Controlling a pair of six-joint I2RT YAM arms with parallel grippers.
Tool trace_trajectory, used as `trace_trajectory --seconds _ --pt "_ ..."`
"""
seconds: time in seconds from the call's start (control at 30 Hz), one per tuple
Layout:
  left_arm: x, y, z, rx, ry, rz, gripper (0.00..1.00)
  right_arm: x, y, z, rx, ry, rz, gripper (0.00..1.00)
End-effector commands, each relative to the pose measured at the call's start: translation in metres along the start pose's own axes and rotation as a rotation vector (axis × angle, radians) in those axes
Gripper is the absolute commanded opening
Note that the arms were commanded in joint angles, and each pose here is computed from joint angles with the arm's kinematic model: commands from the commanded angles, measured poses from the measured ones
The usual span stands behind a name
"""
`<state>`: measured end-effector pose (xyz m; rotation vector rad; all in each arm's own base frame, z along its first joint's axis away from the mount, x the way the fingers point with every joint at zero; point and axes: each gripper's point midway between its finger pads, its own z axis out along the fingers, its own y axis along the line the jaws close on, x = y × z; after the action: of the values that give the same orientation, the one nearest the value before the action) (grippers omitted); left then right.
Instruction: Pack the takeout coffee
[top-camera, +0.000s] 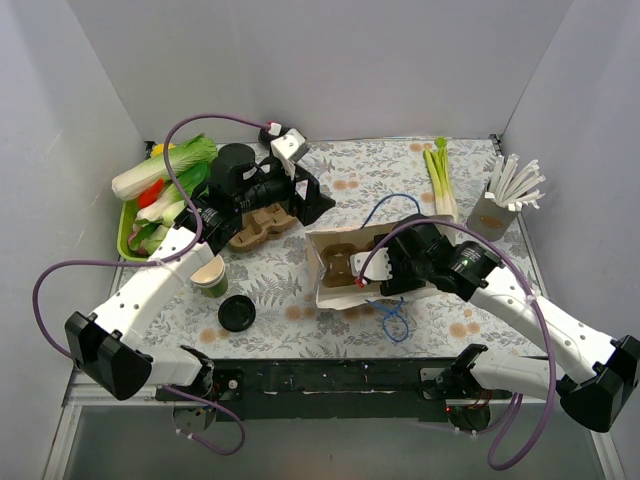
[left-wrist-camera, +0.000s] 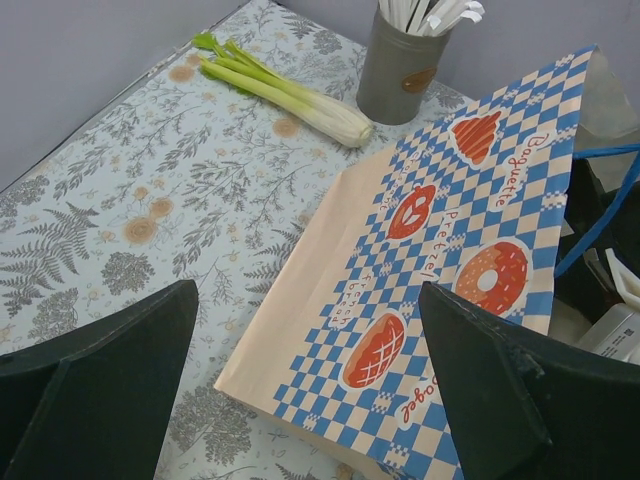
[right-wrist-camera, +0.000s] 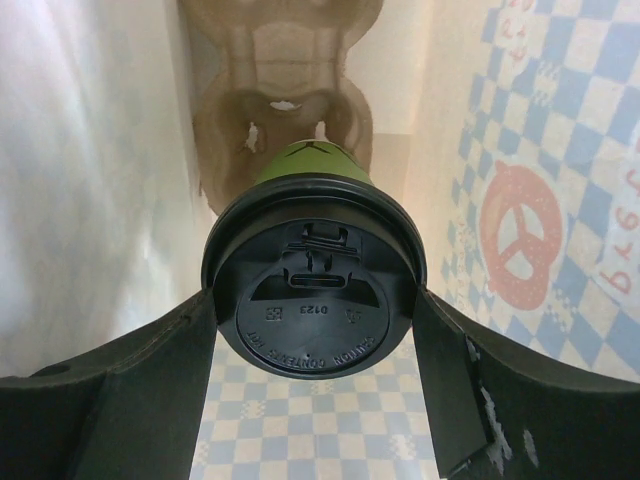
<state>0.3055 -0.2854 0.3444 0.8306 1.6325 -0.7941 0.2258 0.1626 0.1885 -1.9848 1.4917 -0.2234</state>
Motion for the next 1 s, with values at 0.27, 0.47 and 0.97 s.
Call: trace_trajectory --seconds 0.27,0.47,0.97 --pt "0.003 0.009 0.001 -0.022 -0.010 -0.021 0.94 -0.014 -0.014 0.013 0.059 -0.058 -0.044 0.43" --pt "0.005 0.012 -0.001 -0.028 -0.005 -0.024 0.94 -0.014 -0.008 0.022 0.017 -0.055 -0.048 0.43" --pt "0.012 0.020 0.003 -0.029 0.005 -0.047 0.94 0.003 -0.009 0.035 -0.169 -0.057 0.078 0.42"
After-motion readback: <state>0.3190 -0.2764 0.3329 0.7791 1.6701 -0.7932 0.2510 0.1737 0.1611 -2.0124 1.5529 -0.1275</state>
